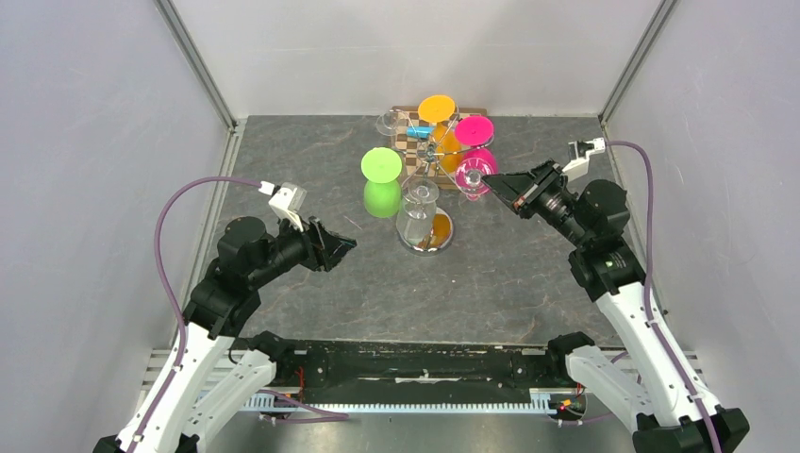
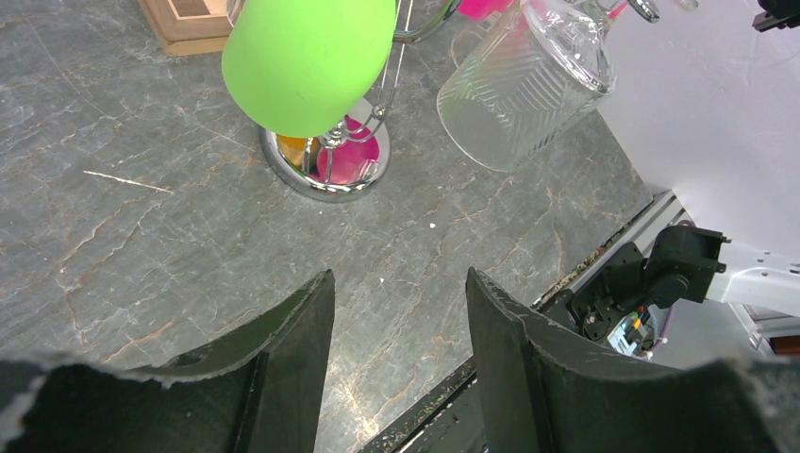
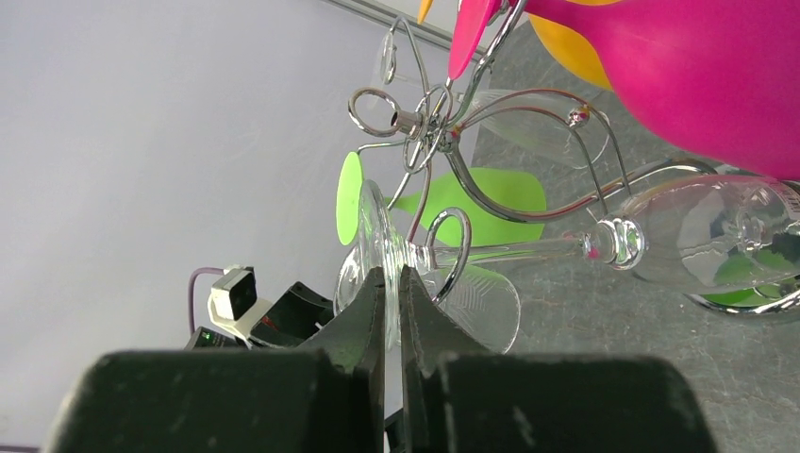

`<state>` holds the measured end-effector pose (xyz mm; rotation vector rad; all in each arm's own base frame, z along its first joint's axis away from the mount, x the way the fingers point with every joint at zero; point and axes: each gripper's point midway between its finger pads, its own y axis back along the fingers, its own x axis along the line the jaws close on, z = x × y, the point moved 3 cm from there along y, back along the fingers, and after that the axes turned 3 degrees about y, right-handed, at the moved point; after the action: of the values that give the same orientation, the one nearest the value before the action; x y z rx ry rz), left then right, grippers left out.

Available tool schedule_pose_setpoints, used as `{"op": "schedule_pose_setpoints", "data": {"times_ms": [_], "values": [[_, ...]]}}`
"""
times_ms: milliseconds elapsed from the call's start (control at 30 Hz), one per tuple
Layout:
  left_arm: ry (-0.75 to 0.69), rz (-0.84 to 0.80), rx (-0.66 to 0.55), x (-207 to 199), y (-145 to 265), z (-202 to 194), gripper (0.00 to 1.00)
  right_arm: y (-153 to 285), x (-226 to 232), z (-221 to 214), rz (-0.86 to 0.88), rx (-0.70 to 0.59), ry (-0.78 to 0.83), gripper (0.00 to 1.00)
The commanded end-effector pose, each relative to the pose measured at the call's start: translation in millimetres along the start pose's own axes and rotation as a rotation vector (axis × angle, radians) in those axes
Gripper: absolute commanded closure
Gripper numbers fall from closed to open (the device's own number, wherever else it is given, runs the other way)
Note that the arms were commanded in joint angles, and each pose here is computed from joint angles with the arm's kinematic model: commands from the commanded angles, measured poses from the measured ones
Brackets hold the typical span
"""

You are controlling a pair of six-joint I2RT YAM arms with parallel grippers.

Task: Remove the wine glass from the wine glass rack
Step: Pick up the wine glass from the wine rack.

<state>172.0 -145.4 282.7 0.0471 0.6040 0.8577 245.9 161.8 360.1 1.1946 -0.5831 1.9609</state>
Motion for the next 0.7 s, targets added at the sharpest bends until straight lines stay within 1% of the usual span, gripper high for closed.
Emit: {"op": "schedule_pose_setpoints", "data": {"times_ms": [0, 300, 667], "values": [[-0.053, 0.001, -0.035, 1.9, 0.0, 6.7, 0.4, 11.1, 28.5, 5.2, 0.098, -0.016, 0.031, 1.0], [-0.052, -0.001, -0.036, 1.5, 0.0, 6.9, 0.4, 15.7, 34.0, 4.1, 0.115, -0.011, 0.027, 1.0], [-0.052, -0.002, -0.035, 1.3, 0.0, 6.8, 0.4, 7.6, 36.0, 7.1, 0.137, -0.013, -0.005, 1.0]]}}
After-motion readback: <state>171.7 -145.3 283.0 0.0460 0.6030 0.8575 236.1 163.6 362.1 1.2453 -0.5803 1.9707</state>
